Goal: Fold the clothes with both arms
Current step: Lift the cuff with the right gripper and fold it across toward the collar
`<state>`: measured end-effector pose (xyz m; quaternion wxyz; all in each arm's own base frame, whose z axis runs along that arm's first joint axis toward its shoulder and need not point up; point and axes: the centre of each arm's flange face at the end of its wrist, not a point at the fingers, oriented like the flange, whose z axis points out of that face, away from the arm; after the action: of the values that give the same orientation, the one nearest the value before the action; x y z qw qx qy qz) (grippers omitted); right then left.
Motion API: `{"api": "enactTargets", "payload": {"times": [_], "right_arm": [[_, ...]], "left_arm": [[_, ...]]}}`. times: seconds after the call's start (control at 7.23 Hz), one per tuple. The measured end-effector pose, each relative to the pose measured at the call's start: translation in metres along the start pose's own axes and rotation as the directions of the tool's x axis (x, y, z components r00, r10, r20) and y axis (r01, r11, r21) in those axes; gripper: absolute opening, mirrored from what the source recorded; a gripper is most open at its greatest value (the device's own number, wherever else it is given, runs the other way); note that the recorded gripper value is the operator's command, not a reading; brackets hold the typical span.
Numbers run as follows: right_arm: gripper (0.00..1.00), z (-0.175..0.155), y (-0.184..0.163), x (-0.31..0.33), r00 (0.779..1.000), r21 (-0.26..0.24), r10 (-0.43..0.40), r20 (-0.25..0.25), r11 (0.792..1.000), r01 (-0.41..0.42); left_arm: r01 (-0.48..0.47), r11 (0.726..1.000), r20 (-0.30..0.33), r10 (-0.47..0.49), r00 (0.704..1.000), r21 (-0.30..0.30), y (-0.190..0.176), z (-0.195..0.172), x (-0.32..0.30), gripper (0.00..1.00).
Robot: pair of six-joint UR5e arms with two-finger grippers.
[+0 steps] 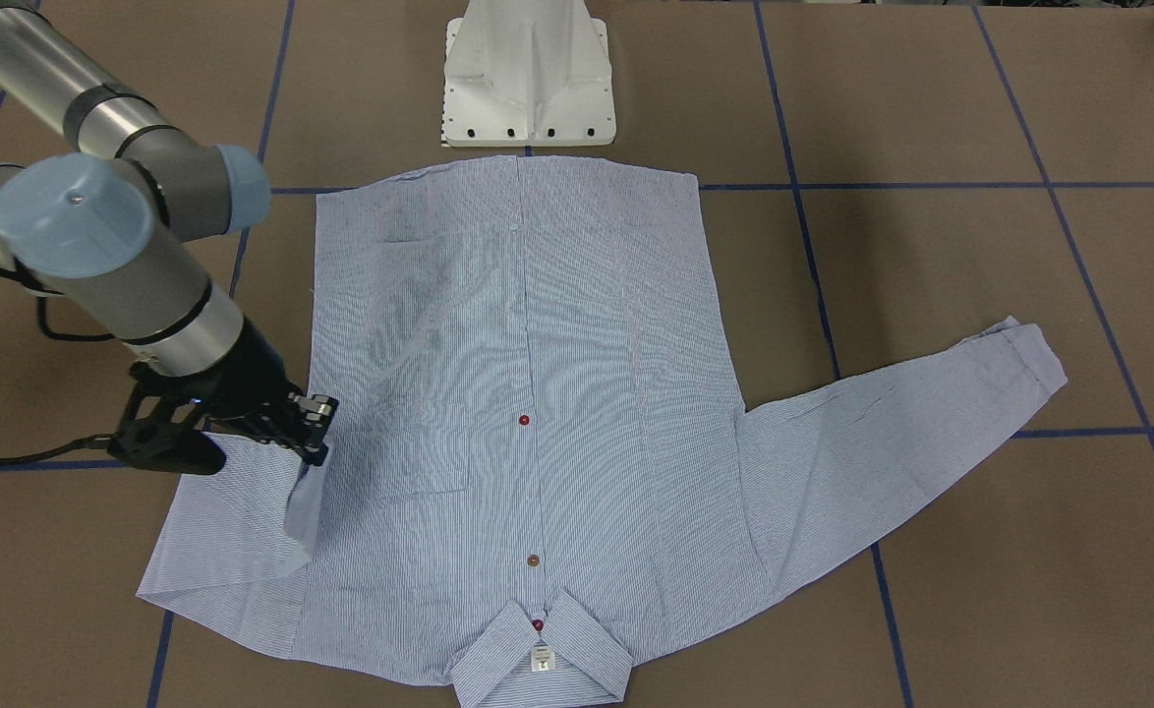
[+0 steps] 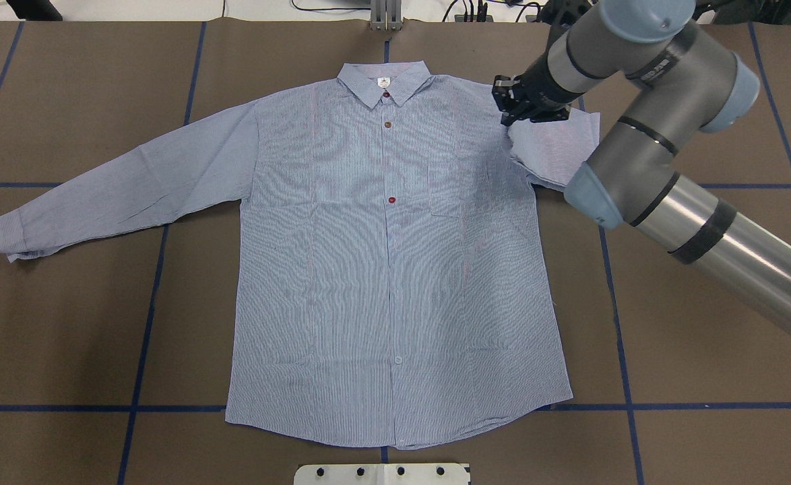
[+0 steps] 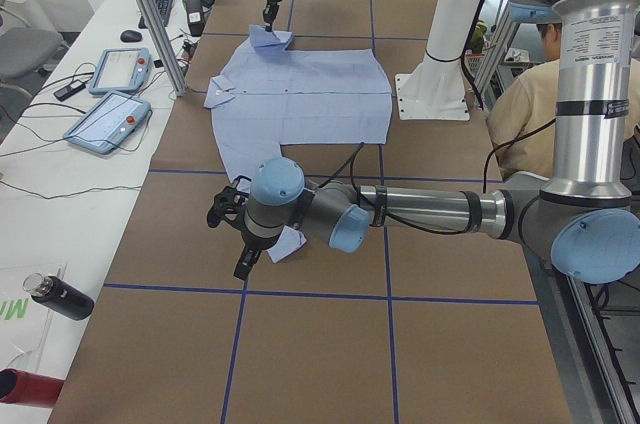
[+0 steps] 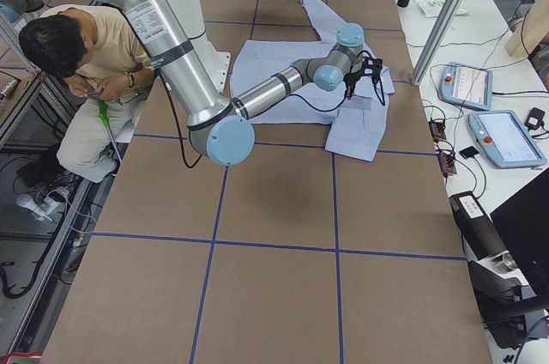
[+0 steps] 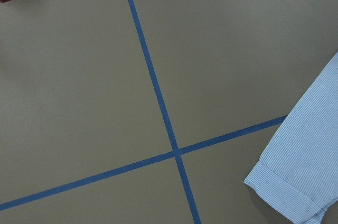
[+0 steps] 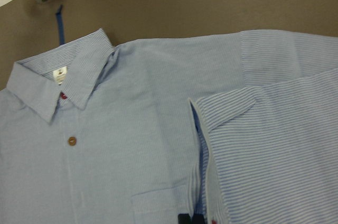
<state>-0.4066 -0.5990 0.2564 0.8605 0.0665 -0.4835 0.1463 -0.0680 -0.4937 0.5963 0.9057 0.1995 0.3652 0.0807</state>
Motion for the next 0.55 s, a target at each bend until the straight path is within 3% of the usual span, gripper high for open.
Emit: {"api": "enactTargets", "payload": {"times": [0.42,0.55], "right_arm": [[0.00,0.031,0.070,-0.139,1.000,0.088,0.013,-0.010,0.996,-0.012],[0.00,0.041,0.085,-0.176,1.000,0.096,0.024,-0.012,0.995,-0.023]], "left_arm": [[0.000,1.000,0.000,0.000,1.000,-0.001,0.001,0.000,0.000,1.00],[0.001,1.000,0.000,-0.001,1.000,-0.002,0.001,0.001,-0.001,1.00]]}}
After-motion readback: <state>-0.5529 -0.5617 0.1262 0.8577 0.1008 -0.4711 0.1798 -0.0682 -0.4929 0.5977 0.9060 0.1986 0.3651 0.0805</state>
